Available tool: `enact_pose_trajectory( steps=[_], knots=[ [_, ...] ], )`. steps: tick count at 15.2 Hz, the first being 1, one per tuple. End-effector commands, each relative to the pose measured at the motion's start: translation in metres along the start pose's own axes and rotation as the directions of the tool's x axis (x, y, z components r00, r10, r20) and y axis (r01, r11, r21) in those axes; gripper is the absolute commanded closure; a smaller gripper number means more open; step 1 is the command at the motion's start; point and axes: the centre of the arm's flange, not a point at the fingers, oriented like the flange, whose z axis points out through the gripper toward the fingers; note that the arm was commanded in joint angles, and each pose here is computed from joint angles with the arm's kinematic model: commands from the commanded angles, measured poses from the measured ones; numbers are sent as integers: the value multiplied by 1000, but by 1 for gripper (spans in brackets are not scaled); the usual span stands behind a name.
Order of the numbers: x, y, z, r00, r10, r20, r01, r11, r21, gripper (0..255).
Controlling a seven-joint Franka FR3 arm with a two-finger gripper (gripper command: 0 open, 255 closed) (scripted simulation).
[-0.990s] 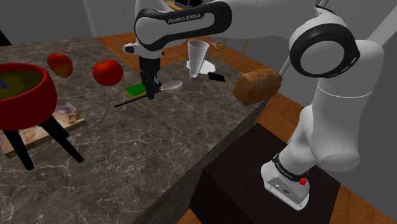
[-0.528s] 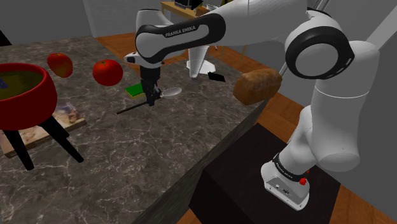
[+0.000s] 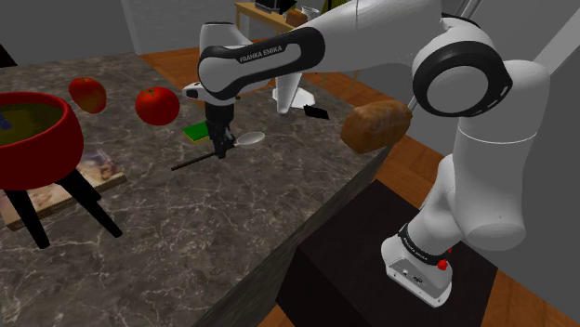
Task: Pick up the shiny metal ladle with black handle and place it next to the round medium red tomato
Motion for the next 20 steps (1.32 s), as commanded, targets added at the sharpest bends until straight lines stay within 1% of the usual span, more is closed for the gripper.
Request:
enact_pose_trajectory(
  steps=[1, 2, 3, 8, 12, 20],
  knots=[
    [0, 0, 0, 1000, 0, 0, 0, 1000, 0, 255],
    [0, 0, 0, 1000, 0, 0, 0, 1000, 0, 255],
    [0, 0, 0, 1000, 0, 0, 0, 1000, 0, 0],
    [0, 0, 0, 1000, 0, 0, 0, 1000, 0, 0],
    [0, 0, -50, 1000, 0, 0, 0, 1000, 0, 0],
    [0, 0, -50, 1000, 0, 0, 0, 1000, 0, 0]
  ],
)
